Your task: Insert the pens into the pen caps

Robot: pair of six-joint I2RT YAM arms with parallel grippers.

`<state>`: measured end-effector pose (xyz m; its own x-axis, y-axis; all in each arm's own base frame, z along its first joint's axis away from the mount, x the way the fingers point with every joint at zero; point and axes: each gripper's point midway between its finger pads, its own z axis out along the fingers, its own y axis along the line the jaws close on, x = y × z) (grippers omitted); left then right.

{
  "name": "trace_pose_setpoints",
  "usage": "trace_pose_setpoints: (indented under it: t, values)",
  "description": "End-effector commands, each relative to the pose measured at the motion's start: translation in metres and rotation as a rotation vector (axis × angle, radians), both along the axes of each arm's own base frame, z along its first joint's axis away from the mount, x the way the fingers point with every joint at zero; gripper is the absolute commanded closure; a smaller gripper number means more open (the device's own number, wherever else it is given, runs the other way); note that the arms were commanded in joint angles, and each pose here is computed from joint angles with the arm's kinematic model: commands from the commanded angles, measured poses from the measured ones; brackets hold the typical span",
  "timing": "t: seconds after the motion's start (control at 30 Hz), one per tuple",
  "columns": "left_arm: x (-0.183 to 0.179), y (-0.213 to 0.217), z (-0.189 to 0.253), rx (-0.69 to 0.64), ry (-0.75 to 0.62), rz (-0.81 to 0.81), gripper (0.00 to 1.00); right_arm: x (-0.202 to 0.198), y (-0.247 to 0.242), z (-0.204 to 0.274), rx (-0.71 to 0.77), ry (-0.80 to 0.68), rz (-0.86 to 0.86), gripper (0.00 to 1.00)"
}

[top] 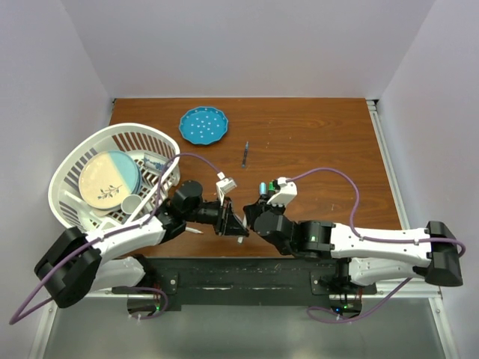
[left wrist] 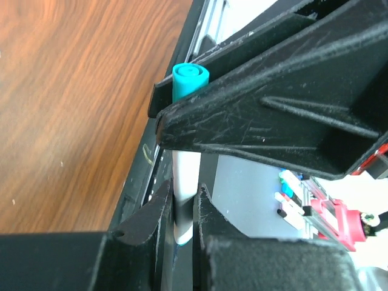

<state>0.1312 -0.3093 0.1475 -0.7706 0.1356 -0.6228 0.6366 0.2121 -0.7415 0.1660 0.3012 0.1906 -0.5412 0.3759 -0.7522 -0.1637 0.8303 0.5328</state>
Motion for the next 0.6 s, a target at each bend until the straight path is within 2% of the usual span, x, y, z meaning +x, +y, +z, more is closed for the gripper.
trace_pose_setpoints:
  t: [0.0, 0.07, 0.1, 0.2, 0.33, 0.37, 0.57]
  values:
    - [0.092, 0.009, 0.088, -0.204, -0.357, 0.359, 0.86, -0.049, 0.021, 0.019, -0.091, 0.064, 0.242, 1.00]
    - [0.087, 0.012, 0.083, -0.192, -0.354, 0.356, 0.69, -0.029, 0.005, 0.029, -0.137, 0.032, 0.196, 1.00]
    - [0.084, 0.015, 0.074, -0.172, -0.341, 0.354, 0.56, -0.010, -0.006, 0.038, -0.151, 0.013, 0.159, 1.00]
    - [0.080, 0.023, 0.065, -0.133, -0.333, 0.370, 0.40, 0.021, -0.036, 0.052, -0.150, -0.005, 0.092, 1.00]
    - [0.075, 0.033, 0.065, -0.101, -0.344, 0.396, 0.28, 0.052, -0.079, 0.048, -0.248, -0.004, 0.003, 1.00]
    - [0.075, 0.035, 0.063, -0.093, -0.341, 0.409, 0.21, 0.065, -0.096, 0.043, -0.292, -0.001, -0.037, 1.00]
    - [0.085, 0.051, 0.058, -0.012, -0.310, 0.517, 0.08, 0.092, -0.140, -0.012, -0.422, 0.180, -0.044, 1.00]
